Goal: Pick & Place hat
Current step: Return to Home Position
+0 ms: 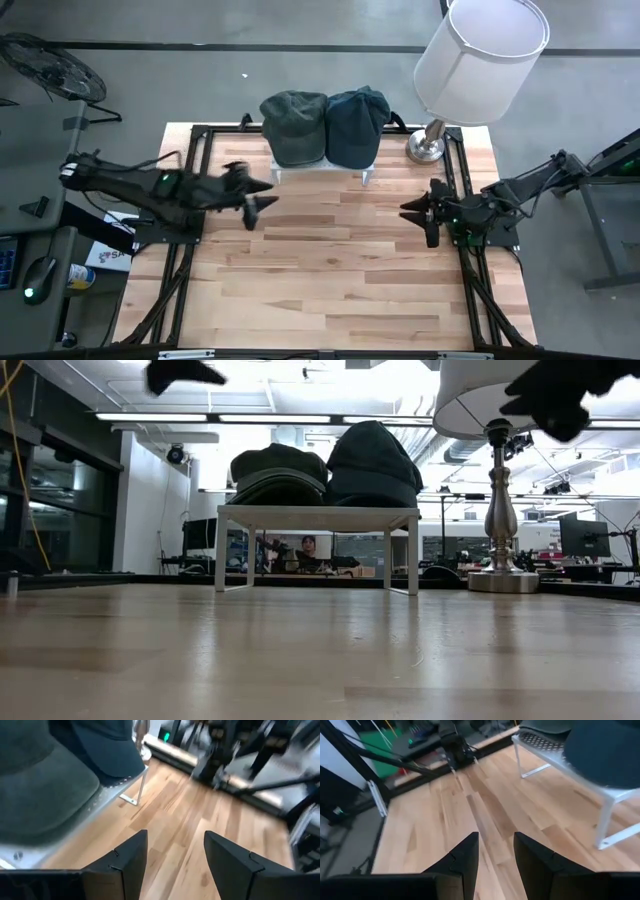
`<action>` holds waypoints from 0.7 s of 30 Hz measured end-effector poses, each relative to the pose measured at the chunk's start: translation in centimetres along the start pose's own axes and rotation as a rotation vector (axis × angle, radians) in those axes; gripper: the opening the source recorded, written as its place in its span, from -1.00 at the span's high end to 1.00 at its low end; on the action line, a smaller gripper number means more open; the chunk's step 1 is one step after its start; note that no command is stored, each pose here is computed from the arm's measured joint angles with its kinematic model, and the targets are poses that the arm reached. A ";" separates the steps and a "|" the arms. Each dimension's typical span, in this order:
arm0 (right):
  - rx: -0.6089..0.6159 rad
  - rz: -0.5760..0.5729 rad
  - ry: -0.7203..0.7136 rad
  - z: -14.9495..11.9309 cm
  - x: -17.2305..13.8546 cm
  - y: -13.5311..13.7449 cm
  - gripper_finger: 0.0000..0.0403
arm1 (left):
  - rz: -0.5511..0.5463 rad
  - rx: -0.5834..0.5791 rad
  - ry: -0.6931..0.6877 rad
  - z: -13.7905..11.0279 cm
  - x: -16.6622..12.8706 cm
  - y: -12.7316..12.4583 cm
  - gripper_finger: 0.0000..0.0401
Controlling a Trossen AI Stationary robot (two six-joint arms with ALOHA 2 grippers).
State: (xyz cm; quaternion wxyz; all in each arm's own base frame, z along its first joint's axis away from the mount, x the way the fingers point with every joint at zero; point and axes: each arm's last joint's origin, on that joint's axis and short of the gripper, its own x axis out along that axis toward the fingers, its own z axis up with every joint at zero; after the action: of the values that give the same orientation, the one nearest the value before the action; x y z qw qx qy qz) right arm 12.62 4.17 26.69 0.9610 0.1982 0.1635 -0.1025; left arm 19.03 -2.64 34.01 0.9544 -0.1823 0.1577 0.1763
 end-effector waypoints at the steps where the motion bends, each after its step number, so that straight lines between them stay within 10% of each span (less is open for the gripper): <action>1: 0.013 0.014 -0.019 -0.6 0.2 -0.3 0.42 | -0.011 -0.026 -0.031 -1.1 -0.6 0.5 0.04; 21: 0.278 0.102 -0.337 -8.0 2.3 -6.1 0.42 | -0.157 -0.366 -0.407 -15.5 0.2 7.0 0.04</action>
State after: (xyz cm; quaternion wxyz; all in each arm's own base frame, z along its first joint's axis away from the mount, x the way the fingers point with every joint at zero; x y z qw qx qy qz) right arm 10.94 1.68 16.78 0.9421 0.3169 -0.0254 -0.1068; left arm 12.77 -2.69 18.22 0.9284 -0.3241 -0.0862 0.1602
